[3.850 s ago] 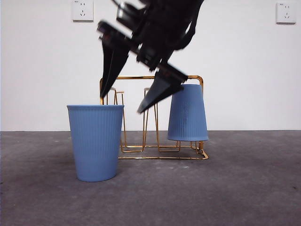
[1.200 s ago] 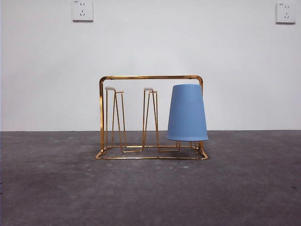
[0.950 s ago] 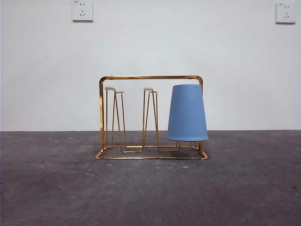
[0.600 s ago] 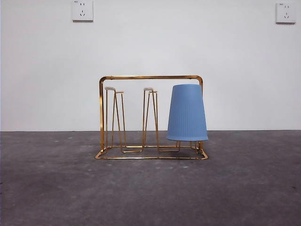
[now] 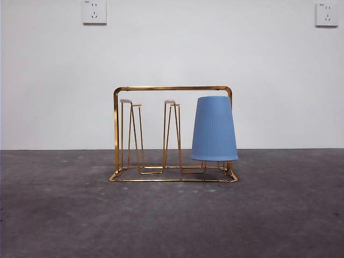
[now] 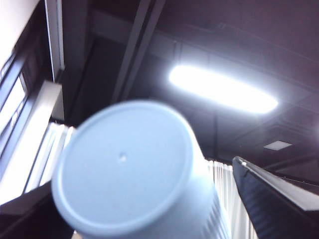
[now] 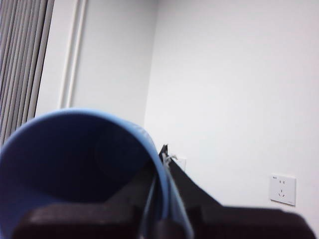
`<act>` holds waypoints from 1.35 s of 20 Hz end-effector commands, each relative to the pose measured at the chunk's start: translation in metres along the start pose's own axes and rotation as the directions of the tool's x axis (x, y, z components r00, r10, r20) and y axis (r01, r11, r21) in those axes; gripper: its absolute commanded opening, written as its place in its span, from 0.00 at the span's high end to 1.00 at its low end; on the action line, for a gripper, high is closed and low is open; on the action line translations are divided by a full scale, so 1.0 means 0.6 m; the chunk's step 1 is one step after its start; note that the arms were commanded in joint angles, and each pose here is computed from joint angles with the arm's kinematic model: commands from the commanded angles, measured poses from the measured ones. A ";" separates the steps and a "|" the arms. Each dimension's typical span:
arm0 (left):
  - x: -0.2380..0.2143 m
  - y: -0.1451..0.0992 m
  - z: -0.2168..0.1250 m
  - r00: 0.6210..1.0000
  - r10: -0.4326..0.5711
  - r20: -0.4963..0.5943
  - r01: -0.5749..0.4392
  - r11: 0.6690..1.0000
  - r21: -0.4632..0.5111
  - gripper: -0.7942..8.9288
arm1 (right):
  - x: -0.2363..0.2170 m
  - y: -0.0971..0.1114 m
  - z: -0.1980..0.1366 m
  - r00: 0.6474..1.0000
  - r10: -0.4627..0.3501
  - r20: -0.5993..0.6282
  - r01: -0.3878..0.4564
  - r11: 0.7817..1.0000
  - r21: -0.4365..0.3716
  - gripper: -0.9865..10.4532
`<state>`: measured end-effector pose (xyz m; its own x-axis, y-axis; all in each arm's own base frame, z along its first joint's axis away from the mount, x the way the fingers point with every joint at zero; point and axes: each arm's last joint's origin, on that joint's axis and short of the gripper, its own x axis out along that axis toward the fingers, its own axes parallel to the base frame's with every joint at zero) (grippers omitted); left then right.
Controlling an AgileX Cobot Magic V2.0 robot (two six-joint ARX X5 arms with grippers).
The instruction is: Pick up cup 1,put cup 1 in the cup rack,pick up cup 2,put cup 2 in the cup rack
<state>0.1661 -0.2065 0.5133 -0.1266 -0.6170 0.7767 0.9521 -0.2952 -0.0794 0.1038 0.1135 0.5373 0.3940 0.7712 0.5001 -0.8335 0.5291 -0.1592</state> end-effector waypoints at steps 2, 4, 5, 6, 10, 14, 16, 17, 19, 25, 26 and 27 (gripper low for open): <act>-0.006 0.004 0.008 1.000 -0.001 0.006 0.001 1.000 0.009 0.44 | -0.002 0.000 0.004 1.000 -0.008 0.017 0.008 1.000 -0.027 0.92; -0.010 0.007 0.014 1.000 0.009 0.006 -0.009 1.000 0.012 0.51 | -0.002 -0.001 0.005 0.999 -0.022 0.023 0.023 0.999 -0.044 0.92; -0.011 0.009 0.016 1.000 0.014 0.007 -0.014 1.000 0.018 0.57 | -0.003 -0.001 0.006 0.999 -0.024 0.024 0.026 0.998 -0.049 0.92; -0.012 0.011 0.018 1.000 0.018 0.008 -0.018 1.000 0.022 0.62 | -0.003 -0.001 0.005 0.999 -0.024 0.023 0.026 0.998 -0.052 0.92; -0.013 0.012 0.019 1.000 0.023 0.011 -0.023 0.999 0.025 0.78 | -0.002 -0.001 0.002 1.000 -0.024 0.012 0.025 0.998 -0.065 0.92; -0.014 0.012 0.019 1.000 0.024 0.014 -0.025 0.999 0.027 0.89 | 0.004 -0.002 -0.004 1.000 -0.023 -0.001 0.023 0.998 -0.063 0.92; -0.014 0.012 0.020 1.000 0.025 0.014 -0.025 0.999 0.027 0.93 | 0.005 -0.003 -0.006 1.000 -0.023 -0.009 0.022 0.998 -0.061 0.92; -0.014 0.012 0.020 1.000 0.025 0.014 -0.025 0.999 0.028 0.93 | 0.006 -0.003 -0.009 1.000 -0.023 -0.018 0.022 0.998 -0.057 0.91; -0.014 0.012 0.020 1.000 0.025 0.014 -0.025 0.999 0.027 0.93 | 0.006 -0.003 -0.012 0.999 -0.025 -0.035 0.023 0.998 -0.052 0.90; -0.020 0.014 0.030 1.000 0.026 -0.004 -0.025 0.998 0.050 0.93 | -0.001 -0.003 -0.013 0.994 -0.074 -0.080 0.070 0.997 -0.043 0.72; -0.022 0.014 0.034 1.000 0.030 -0.010 -0.029 0.998 0.055 0.93 | -0.005 -0.002 -0.012 0.993 -0.073 -0.088 0.070 0.997 -0.042 0.72; -0.023 0.014 0.038 0.999 0.033 -0.018 -0.032 0.998 0.061 0.93 | -0.010 -0.001 -0.009 0.992 -0.077 -0.096 0.074 0.996 -0.041 0.72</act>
<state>0.1839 -0.1886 0.5137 -0.0955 -0.6426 0.7602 0.9657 -0.2450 -0.0857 0.1088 0.1155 0.5281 0.4928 0.7672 0.4106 -0.7924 0.5907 -0.1525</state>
